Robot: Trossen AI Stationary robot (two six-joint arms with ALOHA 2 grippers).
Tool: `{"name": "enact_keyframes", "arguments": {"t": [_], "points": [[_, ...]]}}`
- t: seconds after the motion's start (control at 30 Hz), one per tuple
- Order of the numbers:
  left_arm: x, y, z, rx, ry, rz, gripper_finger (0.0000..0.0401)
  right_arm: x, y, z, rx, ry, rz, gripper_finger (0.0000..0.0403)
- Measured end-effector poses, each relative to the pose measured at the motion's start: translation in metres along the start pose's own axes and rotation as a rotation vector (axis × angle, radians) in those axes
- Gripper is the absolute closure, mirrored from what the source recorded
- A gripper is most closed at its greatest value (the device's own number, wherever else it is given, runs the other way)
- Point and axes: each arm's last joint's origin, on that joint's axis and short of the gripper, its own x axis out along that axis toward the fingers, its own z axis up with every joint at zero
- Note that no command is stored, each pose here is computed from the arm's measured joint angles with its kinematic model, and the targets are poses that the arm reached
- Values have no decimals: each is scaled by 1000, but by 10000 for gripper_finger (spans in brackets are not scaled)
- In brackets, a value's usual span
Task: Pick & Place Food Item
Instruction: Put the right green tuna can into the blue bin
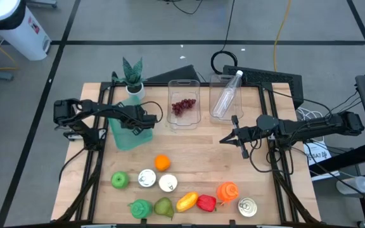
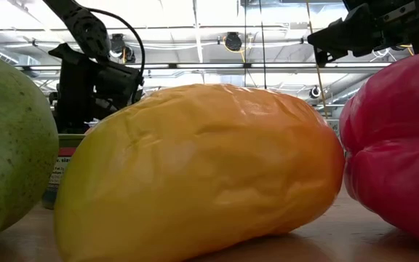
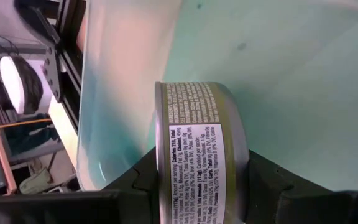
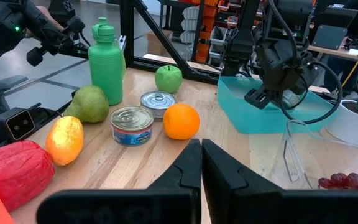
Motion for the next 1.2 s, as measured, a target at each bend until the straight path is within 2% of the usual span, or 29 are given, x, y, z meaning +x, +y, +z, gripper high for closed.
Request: {"name": "enact_keyframes", "arguments": {"t": [0.1, 0.27, 0.33, 0.63, 0.8, 1.03, 1.2], "points": [[0, 0, 0, -1, 0, -2, 255, 0, 0, 0, 0, 0, 0, 399], [0, -1, 1, -8, 5, -26, 195, 0, 0, 0, 0, 0, 0, 399], [0, -2, 2, -3, 2, -45, 184, 0, 0, 0, 0, 0, 0, 399], [0, -4, 3, 60, 0, -79, 196, 0, 0, 0, 0, 0, 0, 399], [0, -5, 2, 82, 13, -104, 186, 0, 0, 0, 0, 1, 0, 399], [-2, -8, 1, 92, 31, -150, 136, 0, 0, 0, 0, 0, 0, 399], [-4, -11, 0, 139, 44, -202, 93, 0, 0, 0, 0, 0, 0, 399]]}}
